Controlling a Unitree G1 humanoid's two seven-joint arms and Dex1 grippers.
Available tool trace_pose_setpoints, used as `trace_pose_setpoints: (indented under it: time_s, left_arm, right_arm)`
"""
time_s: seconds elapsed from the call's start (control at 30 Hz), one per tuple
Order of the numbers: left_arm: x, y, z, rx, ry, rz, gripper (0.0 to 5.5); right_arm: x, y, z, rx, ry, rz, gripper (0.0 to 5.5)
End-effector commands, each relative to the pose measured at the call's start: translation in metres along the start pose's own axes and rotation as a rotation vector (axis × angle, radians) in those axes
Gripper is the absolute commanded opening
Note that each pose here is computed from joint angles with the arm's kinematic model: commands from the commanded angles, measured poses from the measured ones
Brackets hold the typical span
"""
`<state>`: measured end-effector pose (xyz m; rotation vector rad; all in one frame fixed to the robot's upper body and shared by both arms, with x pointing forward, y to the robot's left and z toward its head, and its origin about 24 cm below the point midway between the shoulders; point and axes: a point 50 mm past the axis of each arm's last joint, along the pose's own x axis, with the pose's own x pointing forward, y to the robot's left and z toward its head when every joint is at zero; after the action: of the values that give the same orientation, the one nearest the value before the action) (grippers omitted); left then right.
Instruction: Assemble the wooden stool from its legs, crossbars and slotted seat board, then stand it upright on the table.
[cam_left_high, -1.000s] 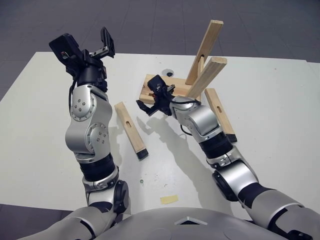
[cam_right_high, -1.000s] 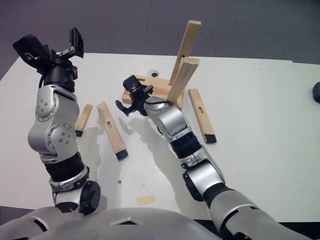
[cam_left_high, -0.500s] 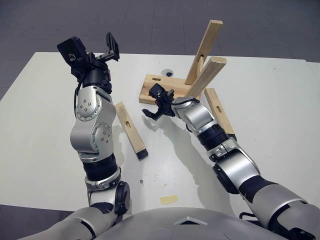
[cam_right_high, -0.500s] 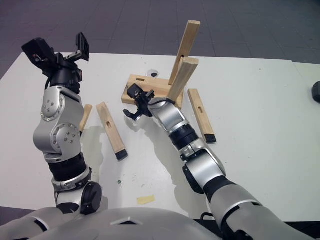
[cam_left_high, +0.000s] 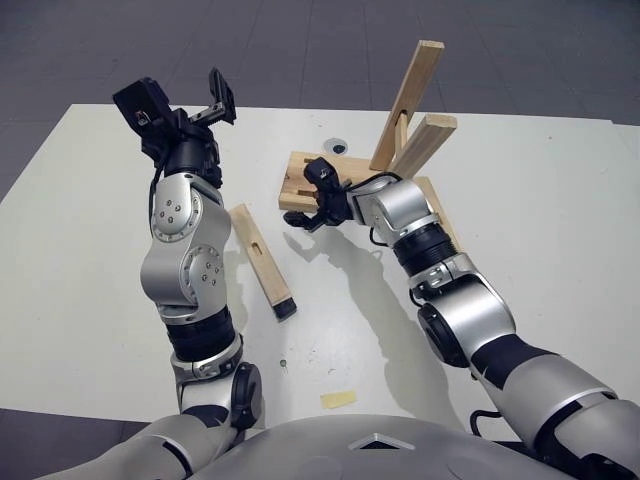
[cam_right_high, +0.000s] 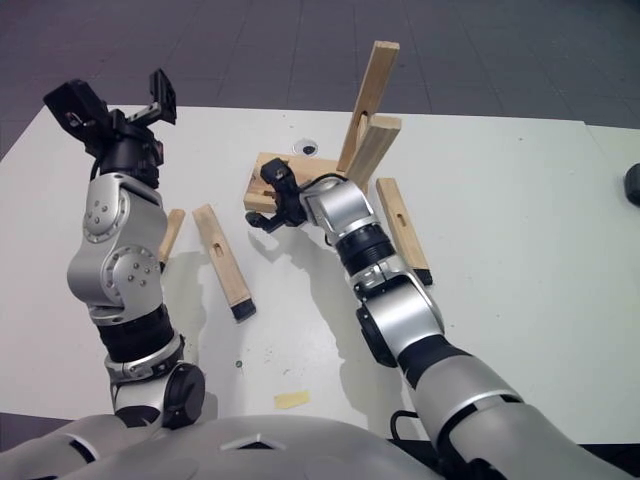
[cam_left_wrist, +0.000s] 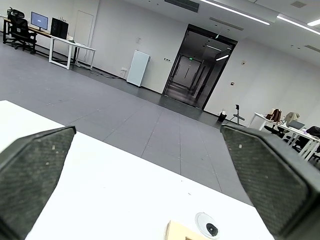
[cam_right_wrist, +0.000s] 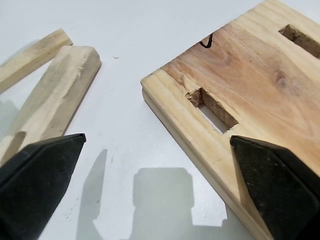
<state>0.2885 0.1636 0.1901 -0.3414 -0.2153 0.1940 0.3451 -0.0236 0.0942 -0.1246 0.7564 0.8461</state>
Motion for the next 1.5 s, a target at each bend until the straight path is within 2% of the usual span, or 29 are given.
trace_pose_setpoints:
  time_s: [0.03, 0.23, 0.37, 0.43, 0.53, 0.63, 0.83, 0.93, 1.07, 1.3, 1.5]
  left_arm:
    - [0.000, 0.004, -0.004, 0.002, 0.026, 0.032, 5.40]
    - [-0.001, 0.007, -0.007, 0.008, 0.049, 0.043, 5.40]
    - [-0.003, 0.008, -0.008, 0.024, 0.062, 0.043, 5.40]
    - [-0.004, 0.009, -0.008, 0.032, 0.067, 0.043, 5.40]
    - [-0.005, 0.011, -0.007, 0.034, 0.059, 0.053, 5.40]
    - [-0.005, 0.013, -0.007, 0.026, 0.056, 0.069, 5.40]
    - [-0.001, 0.006, -0.006, 0.012, 0.051, 0.052, 5.40]
    - [0.000, 0.004, -0.005, 0.021, 0.052, 0.039, 5.40]
    - [0.002, 0.004, -0.004, 0.027, 0.051, 0.035, 5.40]
    - [0.004, 0.005, -0.002, 0.032, 0.052, 0.030, 5.40]
    - [0.005, 0.005, -0.003, 0.037, 0.057, 0.028, 5.40]
  right_arm:
    - [-0.011, -0.006, -0.041, 0.186, 0.222, 0.075, 5.38]
    - [-0.060, -0.008, -0.059, 0.176, 0.290, 0.109, 5.38]
    - [-0.103, -0.019, -0.067, 0.044, 0.312, 0.031, 5.38]
    - [-0.126, -0.027, -0.058, -0.094, 0.263, -0.050, 5.38]
    - [-0.147, -0.022, -0.016, -0.221, 0.023, -0.065, 5.38]
    - [-0.121, -0.025, 0.004, -0.149, -0.131, -0.132, 5.38]
    - [-0.049, -0.036, -0.020, 0.140, -0.065, -0.326, 5.38]
    - [-0.037, -0.038, -0.023, 0.179, -0.066, -0.402, 5.38]
    - [-0.020, -0.023, -0.033, 0.144, 0.021, -0.314, 5.38]
    - [-0.021, 0.006, -0.044, 0.021, 0.115, 0.039, 5.38]
    - [-0.050, -0.012, -0.046, -0.066, 0.142, 0.083, 5.38]
